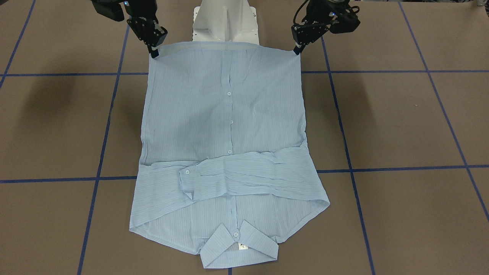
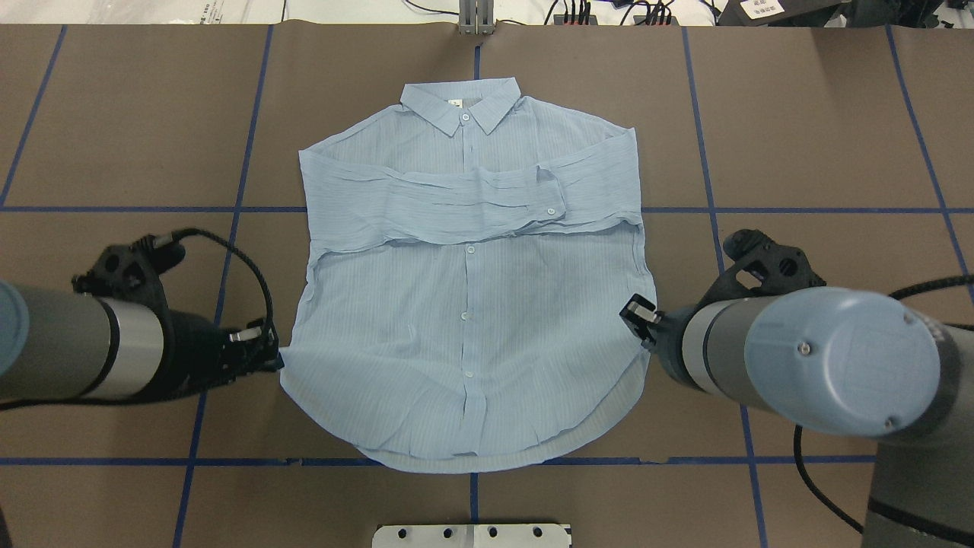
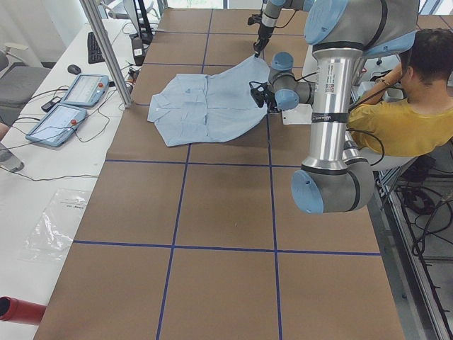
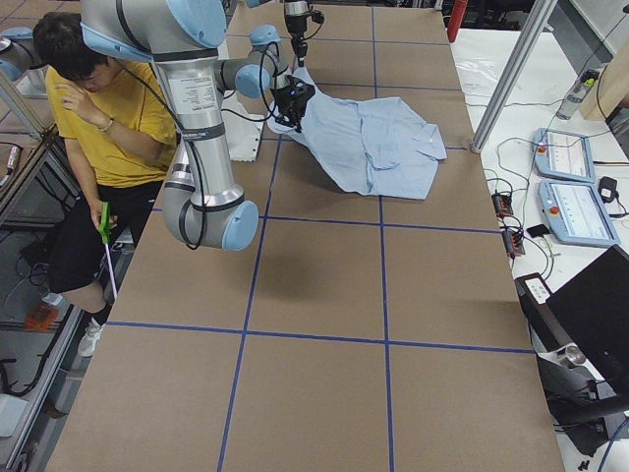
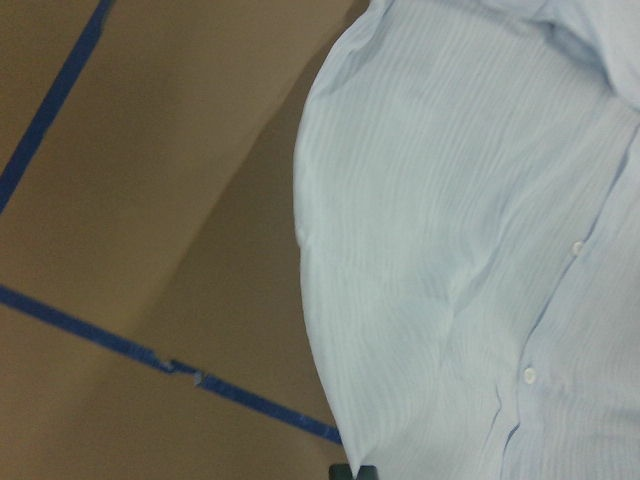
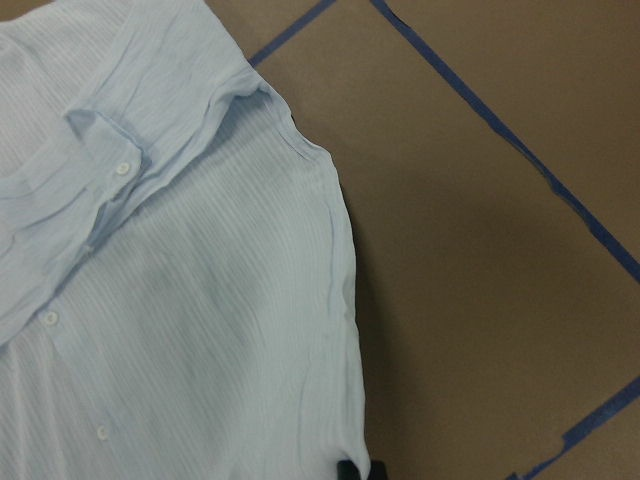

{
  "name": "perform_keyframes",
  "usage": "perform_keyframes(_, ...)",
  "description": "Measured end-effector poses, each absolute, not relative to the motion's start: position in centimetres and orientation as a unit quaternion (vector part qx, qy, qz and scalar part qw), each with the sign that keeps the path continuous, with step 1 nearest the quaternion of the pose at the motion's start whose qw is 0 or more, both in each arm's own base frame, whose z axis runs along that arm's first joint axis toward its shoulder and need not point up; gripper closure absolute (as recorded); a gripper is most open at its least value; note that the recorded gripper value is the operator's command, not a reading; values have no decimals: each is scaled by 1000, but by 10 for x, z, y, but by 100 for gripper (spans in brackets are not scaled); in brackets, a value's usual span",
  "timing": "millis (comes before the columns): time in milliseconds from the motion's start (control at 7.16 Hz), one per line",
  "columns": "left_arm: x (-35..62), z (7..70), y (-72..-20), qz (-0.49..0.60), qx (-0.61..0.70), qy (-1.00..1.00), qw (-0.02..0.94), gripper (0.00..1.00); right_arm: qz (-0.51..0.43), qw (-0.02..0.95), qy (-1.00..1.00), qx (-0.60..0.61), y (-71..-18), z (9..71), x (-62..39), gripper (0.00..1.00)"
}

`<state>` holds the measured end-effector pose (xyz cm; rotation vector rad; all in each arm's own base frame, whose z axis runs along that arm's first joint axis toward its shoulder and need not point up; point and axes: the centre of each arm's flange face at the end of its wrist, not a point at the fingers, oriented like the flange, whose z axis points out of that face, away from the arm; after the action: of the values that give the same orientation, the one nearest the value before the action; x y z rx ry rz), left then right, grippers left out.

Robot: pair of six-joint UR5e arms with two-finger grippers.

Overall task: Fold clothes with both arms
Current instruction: 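Lift the hem with both grippers and fold it toward the collar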

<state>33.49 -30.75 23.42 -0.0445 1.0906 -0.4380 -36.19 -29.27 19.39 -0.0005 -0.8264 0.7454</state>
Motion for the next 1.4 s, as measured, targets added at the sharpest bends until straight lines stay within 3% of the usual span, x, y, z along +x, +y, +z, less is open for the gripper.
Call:
perform_keyframes(978, 371, 265, -542, -256, 65, 469, 843, 100, 338, 871, -349, 68, -491, 270, -396, 100)
perform_keyframes(1398, 384, 327, -597, -207, 132, 461, 852, 100, 363, 864, -341, 77, -588, 296, -436, 100)
